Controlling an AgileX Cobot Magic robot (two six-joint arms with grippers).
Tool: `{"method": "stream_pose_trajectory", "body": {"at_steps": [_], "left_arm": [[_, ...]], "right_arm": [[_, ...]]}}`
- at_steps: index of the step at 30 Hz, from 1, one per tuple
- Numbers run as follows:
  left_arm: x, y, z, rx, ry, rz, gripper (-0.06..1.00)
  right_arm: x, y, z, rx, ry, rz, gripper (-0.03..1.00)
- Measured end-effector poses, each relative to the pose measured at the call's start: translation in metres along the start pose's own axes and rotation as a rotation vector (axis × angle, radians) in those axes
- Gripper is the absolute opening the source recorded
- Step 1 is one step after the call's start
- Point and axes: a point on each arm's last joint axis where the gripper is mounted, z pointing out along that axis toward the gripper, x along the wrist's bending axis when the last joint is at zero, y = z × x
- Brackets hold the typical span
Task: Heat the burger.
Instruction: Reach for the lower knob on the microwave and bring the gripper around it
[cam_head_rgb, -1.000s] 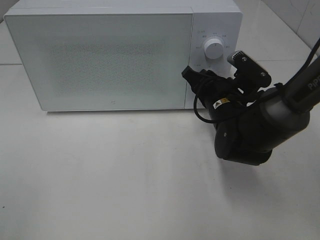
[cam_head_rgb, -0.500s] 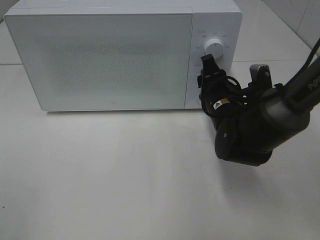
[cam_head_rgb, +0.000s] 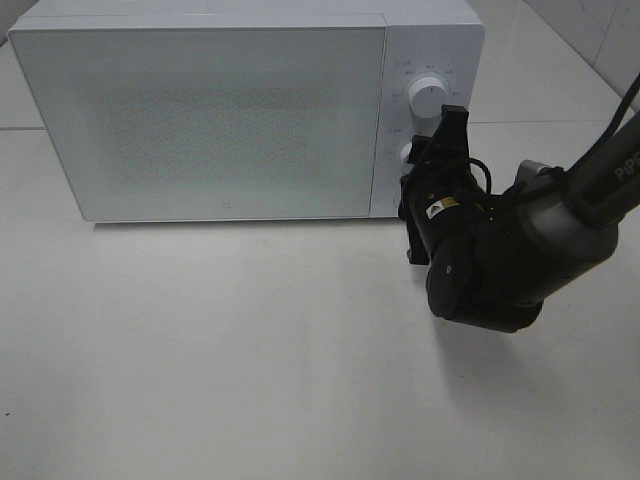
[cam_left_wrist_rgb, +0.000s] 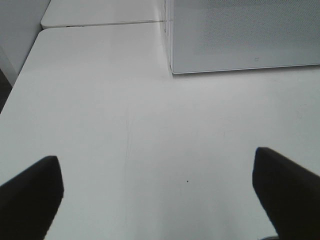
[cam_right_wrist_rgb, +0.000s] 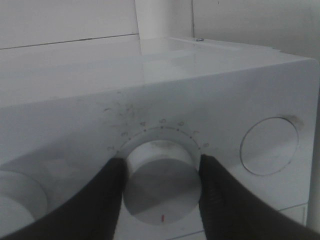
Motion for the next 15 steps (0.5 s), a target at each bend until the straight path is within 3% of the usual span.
{"method": "stream_pose_trajectory", "body": {"at_steps": [15], "left_arm": [[0.0, 0.0, 0.0, 0.0, 0.0, 0.0, 0.97]], "right_arm": [[-0.0001, -0.0002, 0.0, 0.002, -0.001, 0.043, 0.44]]}}
